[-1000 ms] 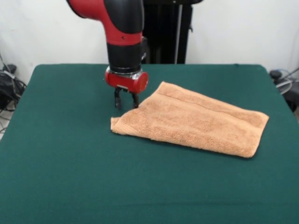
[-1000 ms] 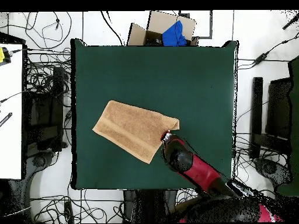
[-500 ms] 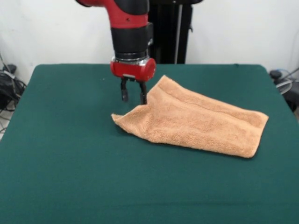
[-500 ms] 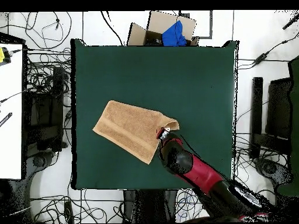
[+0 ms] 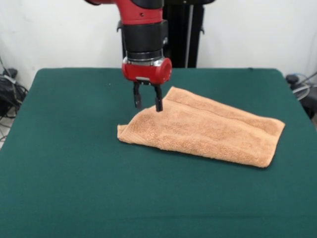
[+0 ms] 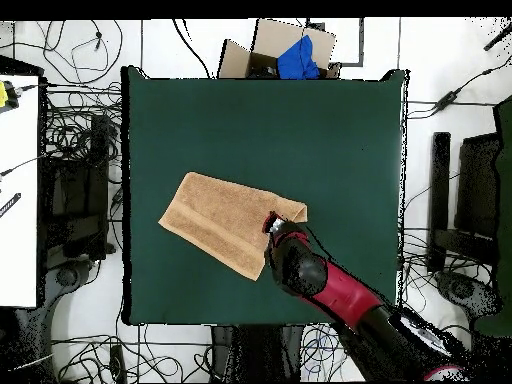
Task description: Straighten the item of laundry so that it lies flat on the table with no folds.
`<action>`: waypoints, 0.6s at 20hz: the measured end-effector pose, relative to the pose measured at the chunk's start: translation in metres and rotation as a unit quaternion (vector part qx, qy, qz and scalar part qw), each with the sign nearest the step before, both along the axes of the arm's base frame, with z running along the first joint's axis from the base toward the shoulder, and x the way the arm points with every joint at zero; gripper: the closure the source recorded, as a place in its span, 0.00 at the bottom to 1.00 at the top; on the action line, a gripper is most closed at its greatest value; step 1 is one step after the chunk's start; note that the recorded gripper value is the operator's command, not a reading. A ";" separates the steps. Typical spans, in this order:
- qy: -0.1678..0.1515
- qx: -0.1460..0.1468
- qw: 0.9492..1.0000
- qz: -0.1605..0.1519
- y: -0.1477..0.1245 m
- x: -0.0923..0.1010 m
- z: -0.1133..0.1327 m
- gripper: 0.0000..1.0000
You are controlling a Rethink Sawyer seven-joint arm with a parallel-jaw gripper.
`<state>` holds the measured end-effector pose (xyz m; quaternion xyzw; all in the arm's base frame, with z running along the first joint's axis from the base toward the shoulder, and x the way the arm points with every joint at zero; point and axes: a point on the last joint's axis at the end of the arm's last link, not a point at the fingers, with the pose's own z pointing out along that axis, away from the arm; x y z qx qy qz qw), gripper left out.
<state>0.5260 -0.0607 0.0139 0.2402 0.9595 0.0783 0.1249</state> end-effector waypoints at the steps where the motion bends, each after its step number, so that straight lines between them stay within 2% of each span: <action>1: -0.001 0.001 1.000 0.000 0.001 0.001 0.000 0.00; 7: 0.000 0.007 1.000 0.001 0.004 0.001 -0.002 0.00; 12: 0.012 0.008 1.000 0.009 0.015 -0.007 -0.011 0.00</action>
